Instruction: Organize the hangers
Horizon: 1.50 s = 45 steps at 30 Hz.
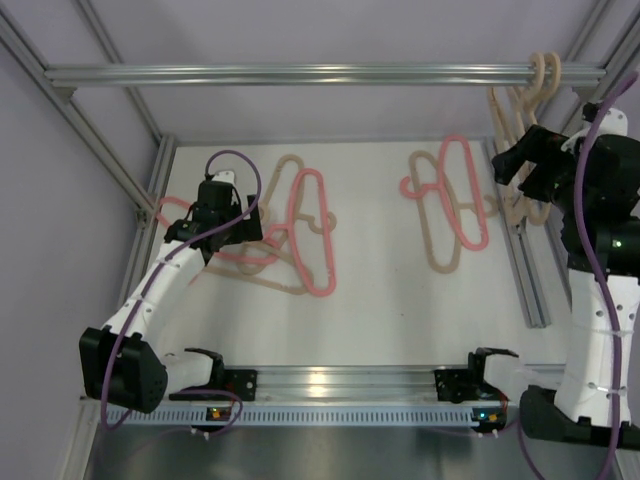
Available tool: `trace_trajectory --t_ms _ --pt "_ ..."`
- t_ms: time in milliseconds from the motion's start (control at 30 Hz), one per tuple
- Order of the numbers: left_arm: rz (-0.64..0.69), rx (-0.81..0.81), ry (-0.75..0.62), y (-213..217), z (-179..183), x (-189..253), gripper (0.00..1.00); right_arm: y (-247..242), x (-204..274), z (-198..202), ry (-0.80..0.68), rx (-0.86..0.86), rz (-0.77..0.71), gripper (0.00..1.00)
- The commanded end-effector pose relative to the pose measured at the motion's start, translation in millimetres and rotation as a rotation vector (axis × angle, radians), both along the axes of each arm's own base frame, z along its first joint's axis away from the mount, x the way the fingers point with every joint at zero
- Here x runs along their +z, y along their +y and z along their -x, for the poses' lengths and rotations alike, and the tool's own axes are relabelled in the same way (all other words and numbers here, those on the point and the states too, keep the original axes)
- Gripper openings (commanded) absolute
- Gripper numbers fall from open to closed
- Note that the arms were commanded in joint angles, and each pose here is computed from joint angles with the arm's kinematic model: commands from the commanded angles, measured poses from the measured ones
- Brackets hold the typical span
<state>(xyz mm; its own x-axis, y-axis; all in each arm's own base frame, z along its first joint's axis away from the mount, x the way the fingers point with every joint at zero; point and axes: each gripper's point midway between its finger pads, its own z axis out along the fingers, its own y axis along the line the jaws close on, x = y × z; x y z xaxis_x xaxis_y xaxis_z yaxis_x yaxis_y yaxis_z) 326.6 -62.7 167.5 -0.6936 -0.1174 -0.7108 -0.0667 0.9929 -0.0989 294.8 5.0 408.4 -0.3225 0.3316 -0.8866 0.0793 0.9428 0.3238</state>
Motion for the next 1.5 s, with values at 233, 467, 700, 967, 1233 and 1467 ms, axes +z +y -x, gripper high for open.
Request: trace_trajectory --t_ms 233,467,700,967,1233,1467 --pt "0.061 -0.020 -0.025 -10 -2 9 0.98 27 51 48 -0.344 0.125 0.001 0.99" --pt "0.169 0.019 0.010 -24 -4 4 0.98 80 4 39 -0.327 0.366 -0.150 0.99" --pt "0.155 0.085 0.036 -20 -17 -10 0.97 143 -61 32 -0.203 0.517 -0.155 0.99" --pt "0.128 0.270 -0.008 3 -29 -30 0.90 202 -146 35 -0.053 0.638 -0.151 1.00" --pt "0.145 0.393 0.009 16 -38 -60 0.84 227 -192 39 0.005 0.705 -0.114 0.99" --pt "0.323 0.627 -0.099 44 -48 -61 0.82 242 -208 44 0.022 0.769 -0.131 0.99"
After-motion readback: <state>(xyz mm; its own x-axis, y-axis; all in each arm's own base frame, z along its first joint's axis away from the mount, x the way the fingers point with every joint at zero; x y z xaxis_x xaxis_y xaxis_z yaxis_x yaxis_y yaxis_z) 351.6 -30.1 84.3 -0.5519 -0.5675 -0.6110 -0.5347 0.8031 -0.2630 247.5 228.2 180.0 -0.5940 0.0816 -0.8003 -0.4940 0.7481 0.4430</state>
